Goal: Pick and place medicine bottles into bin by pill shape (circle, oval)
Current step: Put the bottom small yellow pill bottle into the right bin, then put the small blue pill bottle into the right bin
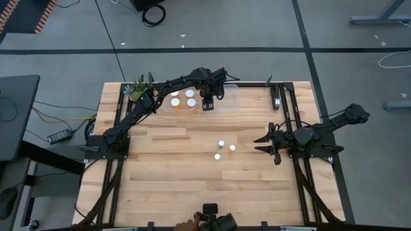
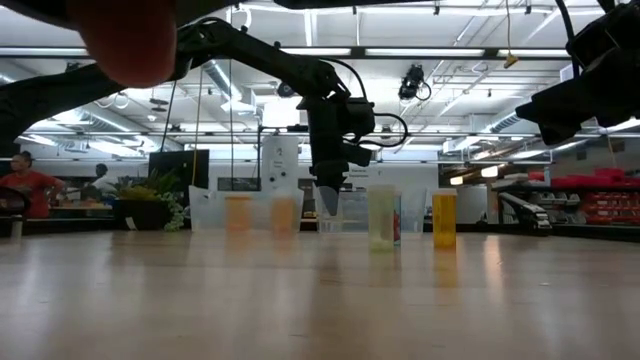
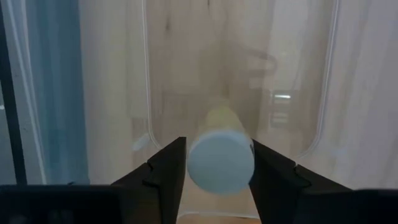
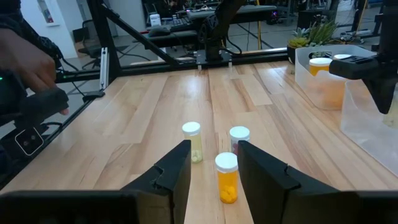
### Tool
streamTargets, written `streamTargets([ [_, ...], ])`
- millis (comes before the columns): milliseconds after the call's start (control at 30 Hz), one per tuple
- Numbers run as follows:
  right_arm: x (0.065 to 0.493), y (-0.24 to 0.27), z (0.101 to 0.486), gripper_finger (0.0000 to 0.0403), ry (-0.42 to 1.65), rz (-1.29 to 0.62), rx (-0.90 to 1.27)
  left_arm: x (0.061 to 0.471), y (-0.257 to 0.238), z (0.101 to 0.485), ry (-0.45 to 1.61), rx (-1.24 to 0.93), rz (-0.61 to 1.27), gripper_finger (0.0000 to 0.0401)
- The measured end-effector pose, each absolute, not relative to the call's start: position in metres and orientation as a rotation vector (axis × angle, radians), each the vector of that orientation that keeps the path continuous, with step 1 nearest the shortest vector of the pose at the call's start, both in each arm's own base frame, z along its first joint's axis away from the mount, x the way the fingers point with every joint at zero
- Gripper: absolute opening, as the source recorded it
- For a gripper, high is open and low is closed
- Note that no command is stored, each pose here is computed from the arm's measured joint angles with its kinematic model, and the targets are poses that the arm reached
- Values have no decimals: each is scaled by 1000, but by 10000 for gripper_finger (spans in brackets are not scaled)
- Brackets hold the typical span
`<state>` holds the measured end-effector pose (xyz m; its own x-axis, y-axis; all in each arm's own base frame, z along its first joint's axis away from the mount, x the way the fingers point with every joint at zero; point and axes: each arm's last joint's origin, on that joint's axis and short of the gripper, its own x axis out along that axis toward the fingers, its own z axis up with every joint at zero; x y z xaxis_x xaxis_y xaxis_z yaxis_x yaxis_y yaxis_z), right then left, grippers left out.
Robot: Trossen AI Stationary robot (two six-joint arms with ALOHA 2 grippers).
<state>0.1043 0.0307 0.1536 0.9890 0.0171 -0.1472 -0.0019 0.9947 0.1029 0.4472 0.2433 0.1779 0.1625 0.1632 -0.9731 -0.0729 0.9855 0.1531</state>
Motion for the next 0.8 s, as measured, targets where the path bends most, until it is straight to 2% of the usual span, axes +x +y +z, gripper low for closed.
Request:
streamTargets([
  [367,104,31,154,138,148,10,103,446,241,186,1392,96,187,192],
  [800,104,31,154,138,149,10,103,452,205,243,1259,175,174,189],
])
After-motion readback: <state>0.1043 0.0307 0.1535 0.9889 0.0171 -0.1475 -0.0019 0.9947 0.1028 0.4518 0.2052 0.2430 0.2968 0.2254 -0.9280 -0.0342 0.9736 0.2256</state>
